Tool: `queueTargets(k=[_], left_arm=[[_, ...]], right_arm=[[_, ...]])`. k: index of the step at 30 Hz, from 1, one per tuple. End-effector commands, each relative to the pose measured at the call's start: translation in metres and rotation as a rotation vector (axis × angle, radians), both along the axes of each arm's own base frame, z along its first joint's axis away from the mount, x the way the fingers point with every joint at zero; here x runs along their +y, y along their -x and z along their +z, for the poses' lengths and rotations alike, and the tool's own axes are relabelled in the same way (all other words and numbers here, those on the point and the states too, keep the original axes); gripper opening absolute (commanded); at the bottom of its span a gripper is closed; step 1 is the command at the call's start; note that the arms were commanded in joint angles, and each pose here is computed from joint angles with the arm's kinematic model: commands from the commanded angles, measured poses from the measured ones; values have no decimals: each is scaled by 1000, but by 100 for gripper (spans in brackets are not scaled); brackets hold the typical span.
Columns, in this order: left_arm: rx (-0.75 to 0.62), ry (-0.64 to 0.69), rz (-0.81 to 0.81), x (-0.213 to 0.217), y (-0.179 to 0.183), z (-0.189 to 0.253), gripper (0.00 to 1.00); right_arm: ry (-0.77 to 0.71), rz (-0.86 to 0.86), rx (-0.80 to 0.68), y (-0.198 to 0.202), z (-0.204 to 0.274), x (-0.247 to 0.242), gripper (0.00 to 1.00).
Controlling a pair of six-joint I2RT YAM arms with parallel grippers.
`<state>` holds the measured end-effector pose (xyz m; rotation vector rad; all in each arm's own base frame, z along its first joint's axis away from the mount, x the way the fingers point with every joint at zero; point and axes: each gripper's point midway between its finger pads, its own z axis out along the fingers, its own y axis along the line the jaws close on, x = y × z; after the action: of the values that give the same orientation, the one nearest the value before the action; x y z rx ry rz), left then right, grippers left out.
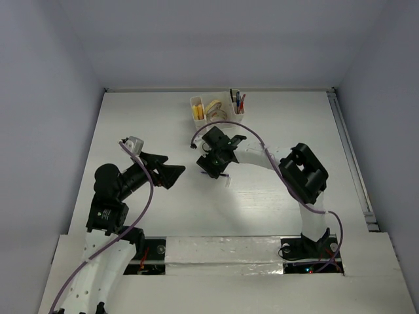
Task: Sort the stationery into containers
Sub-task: Pick up the pen from the center of the board.
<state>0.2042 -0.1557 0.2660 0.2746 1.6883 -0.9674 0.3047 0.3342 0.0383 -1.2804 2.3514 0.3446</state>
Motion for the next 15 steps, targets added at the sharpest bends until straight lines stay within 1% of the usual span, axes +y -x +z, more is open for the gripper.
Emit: queueTargets(k=[1,3,4,6,7,9,10,12,15], left_arm=[[-54,1,4,2,-1,15,99],[-47,0,6,2,-2,13,99],[-47,0,4,1,-2,14,99],[-45,0,6,2,-3,13,99],[-47,0,4,1,-2,14,99],[-45,0,4,1,-3,13,99],[-44,-1,6,2,-3,13,99],[-42,-1,6,2,-3,12,99],[-41,-1,9,2,-4,13,99]], right_arm=[[-24,50,-36,-9,12,17,59],[-38,66,-34,-12,9,24,54],[-42,71,-37,-13,8,26,50],[-35,76,-35,-17,3,29,46],[-34,80,-36,-18,1,30,38],[-32,83,-36,-19,-2,32,33],[-31,83,-35,-21,-5,34,25],[-34,82,-35,-22,-7,35,22],[-48,81,-44,-25,-8,40,11]])
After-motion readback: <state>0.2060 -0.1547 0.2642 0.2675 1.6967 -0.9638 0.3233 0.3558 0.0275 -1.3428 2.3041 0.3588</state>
